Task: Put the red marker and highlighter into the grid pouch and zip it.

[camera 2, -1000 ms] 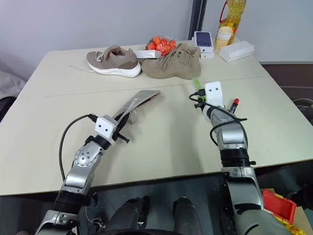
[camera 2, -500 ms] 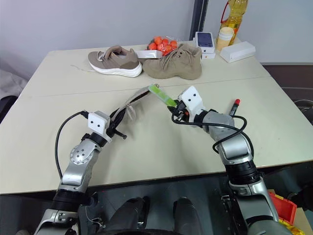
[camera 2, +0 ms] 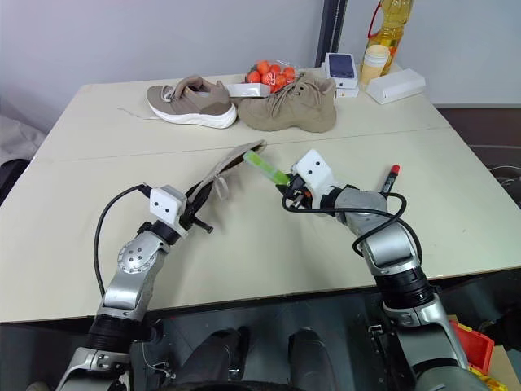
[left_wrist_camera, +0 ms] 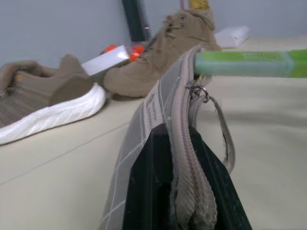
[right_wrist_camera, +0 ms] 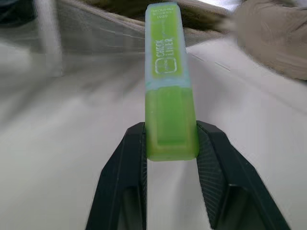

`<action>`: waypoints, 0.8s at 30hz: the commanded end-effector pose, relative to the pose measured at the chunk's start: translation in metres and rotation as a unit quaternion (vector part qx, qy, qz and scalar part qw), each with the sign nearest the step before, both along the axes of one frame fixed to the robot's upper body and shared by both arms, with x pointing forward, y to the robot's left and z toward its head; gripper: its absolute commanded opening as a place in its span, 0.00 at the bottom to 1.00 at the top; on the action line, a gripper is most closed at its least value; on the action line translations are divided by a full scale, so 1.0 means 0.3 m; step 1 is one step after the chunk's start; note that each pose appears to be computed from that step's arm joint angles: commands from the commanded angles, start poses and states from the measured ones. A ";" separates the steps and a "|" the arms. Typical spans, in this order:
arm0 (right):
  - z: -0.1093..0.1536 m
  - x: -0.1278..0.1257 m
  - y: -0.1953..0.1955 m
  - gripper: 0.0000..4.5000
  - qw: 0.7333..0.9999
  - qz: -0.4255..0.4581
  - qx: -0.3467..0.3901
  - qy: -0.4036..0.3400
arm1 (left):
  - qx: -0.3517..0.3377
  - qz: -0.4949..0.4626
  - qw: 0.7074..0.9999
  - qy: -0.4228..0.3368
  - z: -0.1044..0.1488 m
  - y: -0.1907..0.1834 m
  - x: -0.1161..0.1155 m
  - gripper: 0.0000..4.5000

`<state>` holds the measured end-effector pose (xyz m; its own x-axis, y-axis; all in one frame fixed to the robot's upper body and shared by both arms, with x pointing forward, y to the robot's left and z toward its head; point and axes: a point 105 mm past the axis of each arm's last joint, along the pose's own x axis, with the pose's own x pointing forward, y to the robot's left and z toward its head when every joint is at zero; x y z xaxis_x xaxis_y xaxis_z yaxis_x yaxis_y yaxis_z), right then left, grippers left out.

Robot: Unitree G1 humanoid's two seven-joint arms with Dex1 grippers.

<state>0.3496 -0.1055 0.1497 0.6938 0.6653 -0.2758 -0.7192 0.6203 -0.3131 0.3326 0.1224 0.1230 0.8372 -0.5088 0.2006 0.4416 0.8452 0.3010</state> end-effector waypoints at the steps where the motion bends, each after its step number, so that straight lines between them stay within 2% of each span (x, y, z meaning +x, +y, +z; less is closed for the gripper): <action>1: 0.036 -0.033 0.019 0.19 0.999 0.034 -0.029 -0.021 | 0.028 -0.039 0.998 -0.046 0.055 -0.041 -0.033 0.00; 14: -0.002 -0.106 0.015 0.19 0.975 0.126 -0.179 -0.038 | 0.139 -0.143 0.979 -0.049 0.025 -0.076 -0.109 0.00; 24: 0.003 -0.101 0.041 0.19 0.968 0.158 -0.187 -0.051 | 0.148 -0.149 0.976 -0.050 0.035 -0.074 -0.127 0.00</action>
<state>0.3213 -0.1022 0.1407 0.5268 0.6853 -0.5029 -0.8143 0.2373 -0.5297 0.2994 0.1041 0.1191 0.6498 -0.7591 0.0393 0.6282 0.5654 0.5345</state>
